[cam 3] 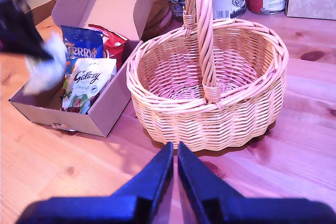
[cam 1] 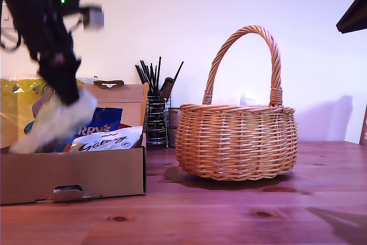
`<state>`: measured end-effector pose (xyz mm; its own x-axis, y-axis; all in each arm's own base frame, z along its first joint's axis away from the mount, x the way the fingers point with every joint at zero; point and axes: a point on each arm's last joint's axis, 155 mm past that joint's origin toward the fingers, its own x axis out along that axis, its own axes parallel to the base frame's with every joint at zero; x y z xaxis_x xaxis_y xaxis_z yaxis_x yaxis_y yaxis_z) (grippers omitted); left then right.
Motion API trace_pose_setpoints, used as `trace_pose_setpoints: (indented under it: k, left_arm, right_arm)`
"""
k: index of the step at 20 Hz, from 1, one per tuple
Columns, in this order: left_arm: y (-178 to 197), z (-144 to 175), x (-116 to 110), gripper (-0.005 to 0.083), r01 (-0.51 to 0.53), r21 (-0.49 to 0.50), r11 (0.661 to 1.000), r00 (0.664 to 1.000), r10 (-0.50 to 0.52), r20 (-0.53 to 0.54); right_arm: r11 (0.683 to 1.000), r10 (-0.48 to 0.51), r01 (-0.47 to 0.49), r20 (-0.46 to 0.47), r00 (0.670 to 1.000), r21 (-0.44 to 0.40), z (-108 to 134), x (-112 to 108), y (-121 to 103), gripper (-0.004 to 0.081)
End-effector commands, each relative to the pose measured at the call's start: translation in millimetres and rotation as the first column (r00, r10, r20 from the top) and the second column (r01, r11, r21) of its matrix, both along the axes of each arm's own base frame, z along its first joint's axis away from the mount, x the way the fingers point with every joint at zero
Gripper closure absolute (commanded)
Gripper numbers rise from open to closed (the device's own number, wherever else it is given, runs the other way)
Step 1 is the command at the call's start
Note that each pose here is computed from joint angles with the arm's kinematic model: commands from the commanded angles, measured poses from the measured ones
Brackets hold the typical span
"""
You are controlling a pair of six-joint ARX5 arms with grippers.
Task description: Move the bags of Easter eggs from the cardboard box on the left into the woven basket on the right side.
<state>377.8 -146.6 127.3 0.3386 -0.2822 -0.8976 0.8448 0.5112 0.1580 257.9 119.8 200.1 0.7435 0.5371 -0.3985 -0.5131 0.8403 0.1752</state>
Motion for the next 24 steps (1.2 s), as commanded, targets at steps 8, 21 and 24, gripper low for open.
trace_pose_setpoints:
  k: [8, 21, 24]
  left_arm:
    - [-94.9, 83.1, -3.2, 0.0797, 0.019, -0.450, 0.893, 1.000, -0.020, 0.004]
    - [-227.2, 106.6, 52.3, 0.0797, 0.149, -0.640, 0.754, 0.956, 0.057, 0.289]
    - [-235.6, 88.6, 52.9, 0.0797, 0.122, -0.645, 0.754, 0.967, 0.057, 0.250]
  right_arm:
    - [1.000, 0.009, -0.009, 0.023, 1.000, 0.010, 8.7, 0.9, 2.5, 0.0782]
    - [1.000, 0.009, -0.009, 0.012, 1.000, 0.008, 6.2, -0.3, 2.3, 0.0782]
    - [1.000, 0.009, -0.009, 0.008, 1.000, 0.007, 5.4, -0.6, 2.3, 0.0782]
